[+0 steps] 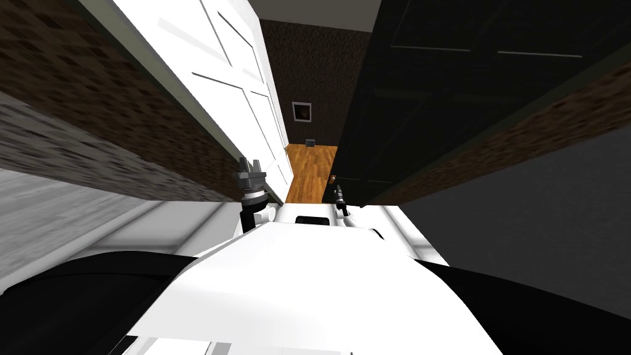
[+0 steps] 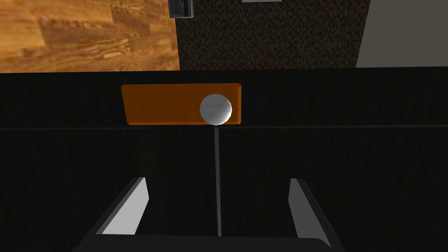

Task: Push the door open

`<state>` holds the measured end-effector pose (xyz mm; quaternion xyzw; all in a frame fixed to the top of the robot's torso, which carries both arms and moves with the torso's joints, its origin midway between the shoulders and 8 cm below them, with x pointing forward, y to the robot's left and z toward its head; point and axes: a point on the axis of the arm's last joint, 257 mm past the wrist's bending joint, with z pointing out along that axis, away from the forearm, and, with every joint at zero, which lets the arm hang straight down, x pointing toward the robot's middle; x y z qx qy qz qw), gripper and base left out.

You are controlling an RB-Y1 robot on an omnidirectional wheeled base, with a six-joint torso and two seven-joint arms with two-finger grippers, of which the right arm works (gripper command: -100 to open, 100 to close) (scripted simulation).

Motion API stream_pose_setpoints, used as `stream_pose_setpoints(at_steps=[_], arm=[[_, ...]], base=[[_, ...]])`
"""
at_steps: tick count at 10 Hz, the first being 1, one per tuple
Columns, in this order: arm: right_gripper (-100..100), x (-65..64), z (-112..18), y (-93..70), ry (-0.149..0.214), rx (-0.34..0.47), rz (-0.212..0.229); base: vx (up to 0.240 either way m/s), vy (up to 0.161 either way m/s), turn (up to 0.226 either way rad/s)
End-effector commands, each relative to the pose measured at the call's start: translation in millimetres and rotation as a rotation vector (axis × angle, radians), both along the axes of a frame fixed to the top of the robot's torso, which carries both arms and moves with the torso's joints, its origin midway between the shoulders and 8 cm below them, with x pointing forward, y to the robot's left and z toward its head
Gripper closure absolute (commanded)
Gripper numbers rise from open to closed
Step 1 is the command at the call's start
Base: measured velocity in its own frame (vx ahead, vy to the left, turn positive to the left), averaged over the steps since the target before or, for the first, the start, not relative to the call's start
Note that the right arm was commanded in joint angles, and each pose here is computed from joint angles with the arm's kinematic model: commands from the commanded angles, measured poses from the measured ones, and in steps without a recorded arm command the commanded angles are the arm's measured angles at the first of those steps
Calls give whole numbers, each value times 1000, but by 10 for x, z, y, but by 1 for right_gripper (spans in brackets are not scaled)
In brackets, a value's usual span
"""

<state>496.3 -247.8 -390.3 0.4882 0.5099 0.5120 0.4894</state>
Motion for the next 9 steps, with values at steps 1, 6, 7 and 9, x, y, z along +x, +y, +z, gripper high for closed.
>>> stream_pose_setpoints(at_steps=[1,6,7,9], arm=[[-100,-3,-1,-13,0,0,-4],[-100,-12,-9,-55,0,2,-19],[-100,-14,-10,-61,0,2,-21],[-100,-15,-10,-66,-1,2,-21]], base=[[206,21,30],[200,-8,28],[172,-5,25],[114,17,6]])
